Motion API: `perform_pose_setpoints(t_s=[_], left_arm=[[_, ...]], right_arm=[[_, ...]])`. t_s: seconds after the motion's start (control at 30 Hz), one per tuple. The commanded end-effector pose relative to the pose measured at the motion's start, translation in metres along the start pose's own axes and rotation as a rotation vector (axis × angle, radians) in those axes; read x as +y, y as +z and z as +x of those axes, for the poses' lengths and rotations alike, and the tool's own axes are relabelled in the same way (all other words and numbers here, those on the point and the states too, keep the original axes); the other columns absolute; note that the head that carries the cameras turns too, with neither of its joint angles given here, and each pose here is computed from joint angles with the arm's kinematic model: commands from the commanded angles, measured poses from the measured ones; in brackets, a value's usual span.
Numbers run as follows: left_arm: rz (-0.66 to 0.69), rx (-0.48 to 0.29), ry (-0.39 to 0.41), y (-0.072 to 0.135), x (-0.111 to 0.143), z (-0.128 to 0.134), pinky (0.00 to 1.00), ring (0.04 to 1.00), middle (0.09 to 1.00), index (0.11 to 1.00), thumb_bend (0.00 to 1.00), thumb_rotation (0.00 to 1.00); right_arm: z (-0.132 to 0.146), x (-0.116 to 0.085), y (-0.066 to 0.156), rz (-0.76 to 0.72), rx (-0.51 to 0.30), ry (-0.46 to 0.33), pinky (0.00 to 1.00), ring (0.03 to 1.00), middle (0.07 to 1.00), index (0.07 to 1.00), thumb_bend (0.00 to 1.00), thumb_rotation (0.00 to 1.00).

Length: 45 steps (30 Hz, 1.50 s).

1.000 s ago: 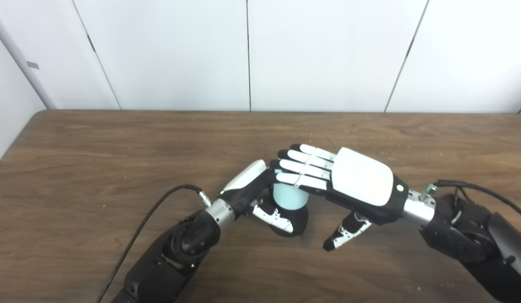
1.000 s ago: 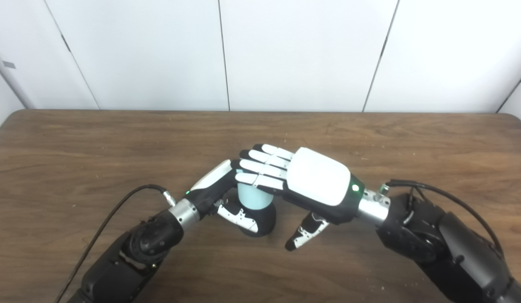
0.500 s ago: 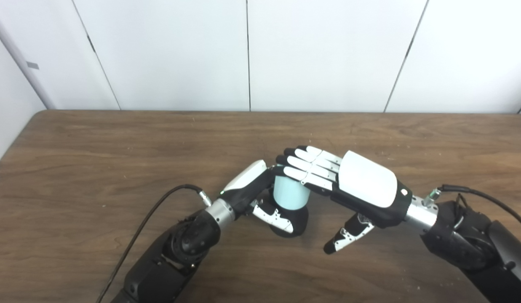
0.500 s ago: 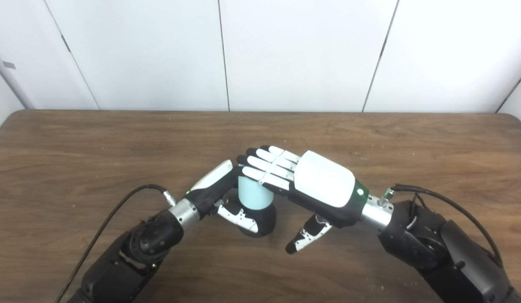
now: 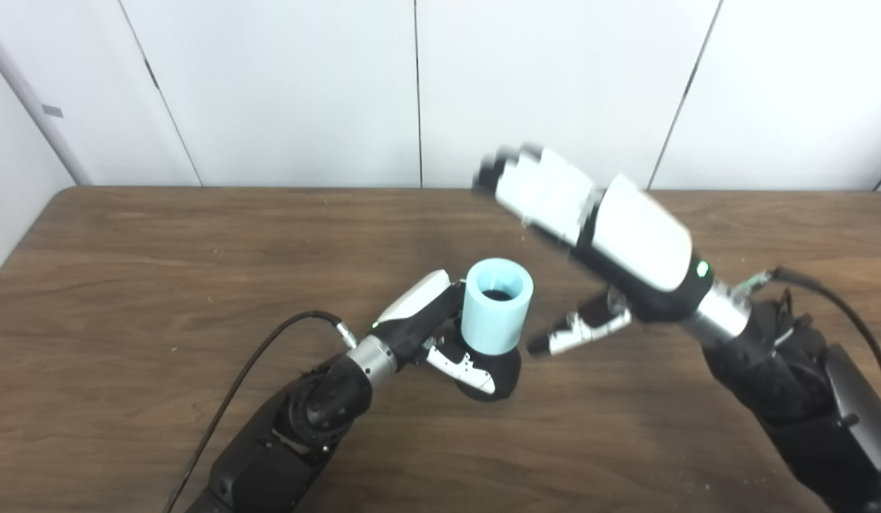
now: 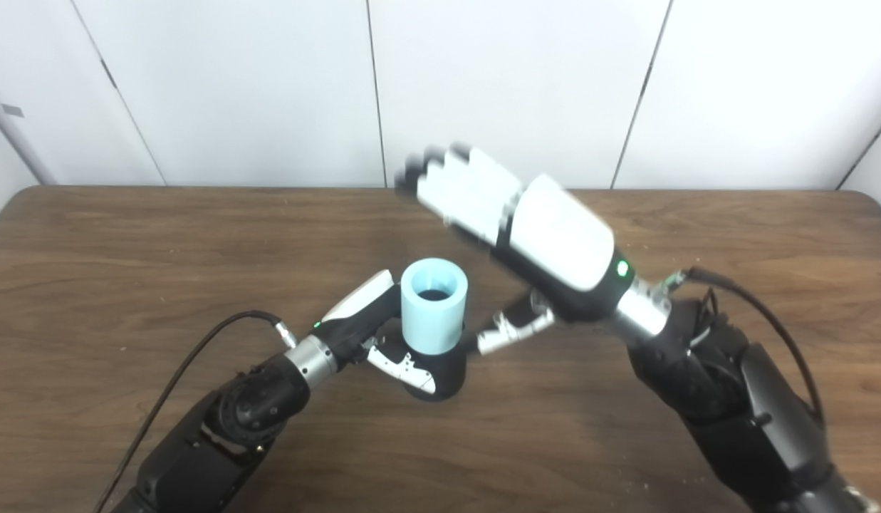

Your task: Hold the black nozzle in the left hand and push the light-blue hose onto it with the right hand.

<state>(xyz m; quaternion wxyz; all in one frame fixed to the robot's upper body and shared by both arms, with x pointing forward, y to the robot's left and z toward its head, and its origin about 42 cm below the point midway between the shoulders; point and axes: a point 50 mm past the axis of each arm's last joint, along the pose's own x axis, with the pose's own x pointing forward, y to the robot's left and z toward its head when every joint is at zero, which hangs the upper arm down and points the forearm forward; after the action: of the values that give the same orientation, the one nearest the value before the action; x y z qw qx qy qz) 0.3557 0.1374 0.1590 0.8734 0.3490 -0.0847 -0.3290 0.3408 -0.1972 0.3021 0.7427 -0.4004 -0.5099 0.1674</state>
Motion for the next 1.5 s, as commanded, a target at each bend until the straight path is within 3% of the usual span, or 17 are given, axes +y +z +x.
perform_pose_setpoints(t_s=[0.0,0.1,0.2,0.43,0.47,0.5,0.53,0.57,0.63,0.7,0.87,1.03,1.3,1.47], left_arm=[[0.028,0.244,-0.156,-0.046,-0.031,-0.025,0.34,0.405,0.492,0.474,0.53,0.0],[0.034,0.246,-0.157,-0.046,-0.031,-0.024,0.34,0.41,0.493,0.474,0.53,0.0],[0.035,0.241,-0.155,-0.046,-0.03,-0.023,0.34,0.412,0.494,0.472,0.53,0.0],[0.003,0.156,-0.11,-0.041,-0.016,-0.03,0.31,0.392,0.484,0.489,0.52,0.0],[-0.005,0.129,-0.097,-0.039,-0.012,-0.032,0.33,0.434,0.532,0.492,0.52,0.04],[-0.006,0.093,-0.081,-0.038,-0.008,-0.034,0.4,0.505,0.598,0.594,0.74,0.16],[0.001,0.052,-0.06,-0.036,-0.004,-0.036,0.49,0.584,0.655,0.664,0.83,0.21],[0.011,0.02,-0.043,-0.036,-0.002,-0.038,0.64,0.692,0.723,0.736,0.89,0.25],[0.054,-0.062,0.009,-0.038,0.005,-0.041,0.84,0.834,0.822,0.841,0.96,0.31],[0.088,-0.134,0.064,-0.041,0.011,-0.042,0.93,0.895,0.881,0.905,0.99,0.36],[0.109,-0.21,0.154,-0.044,0.012,-0.044,1.0,0.961,0.954,0.984,1.0,0.43],[0.086,-0.248,0.238,-0.042,0.01,-0.047,0.99,0.999,0.998,1.0,1.0,0.5],[-0.046,-0.304,0.398,-0.03,0.021,-0.051,1.0,1.0,1.0,1.0,1.0,0.57],[-0.2,-0.318,0.574,-0.014,0.024,-0.063,1.0,1.0,1.0,1.0,1.0,0.76]], right_arm=[[-0.006,-0.012,-0.007,-0.004,0.021,-0.119,1.0,1.0,1.0,1.0,0.78,0.36],[-0.02,-0.013,-0.015,-0.015,0.085,-0.184,1.0,1.0,1.0,1.0,0.77,0.45],[-0.037,-0.015,-0.018,-0.009,0.142,-0.194,1.0,1.0,1.0,1.0,0.77,0.49],[-0.092,0.005,-0.002,0.204,0.4,-0.202,1.0,1.0,1.0,1.0,0.76,0.43],[-0.1,0.009,-0.001,0.234,0.438,-0.205,1.0,1.0,1.0,1.0,0.76,0.42],[-0.108,0.014,0.0,0.262,0.478,-0.209,1.0,1.0,1.0,1.0,0.76,0.41],[-0.116,0.019,0.001,0.286,0.518,-0.215,1.0,1.0,1.0,1.0,0.76,0.41],[-0.122,0.023,0.002,0.301,0.545,-0.219,1.0,1.0,1.0,1.0,0.75,0.41],[-0.134,0.032,0.001,0.325,0.602,-0.23,1.0,1.0,1.0,1.0,0.73,0.42],[-0.14,0.038,-0.003,0.345,0.643,-0.241,1.0,1.0,1.0,1.0,0.71,0.47],[-0.149,0.049,-0.011,0.416,0.683,-0.26,1.0,1.0,1.0,1.0,0.72,0.6],[-0.155,0.06,-0.011,0.441,0.675,-0.223,1.0,1.0,1.0,1.0,0.77,0.96],[-0.155,0.067,-0.007,0.442,0.649,-0.166,1.0,1.0,1.0,1.0,0.8,1.0],[-0.145,0.07,0.002,0.567,0.65,-0.175,1.0,1.0,1.0,1.0,0.81,1.0]])
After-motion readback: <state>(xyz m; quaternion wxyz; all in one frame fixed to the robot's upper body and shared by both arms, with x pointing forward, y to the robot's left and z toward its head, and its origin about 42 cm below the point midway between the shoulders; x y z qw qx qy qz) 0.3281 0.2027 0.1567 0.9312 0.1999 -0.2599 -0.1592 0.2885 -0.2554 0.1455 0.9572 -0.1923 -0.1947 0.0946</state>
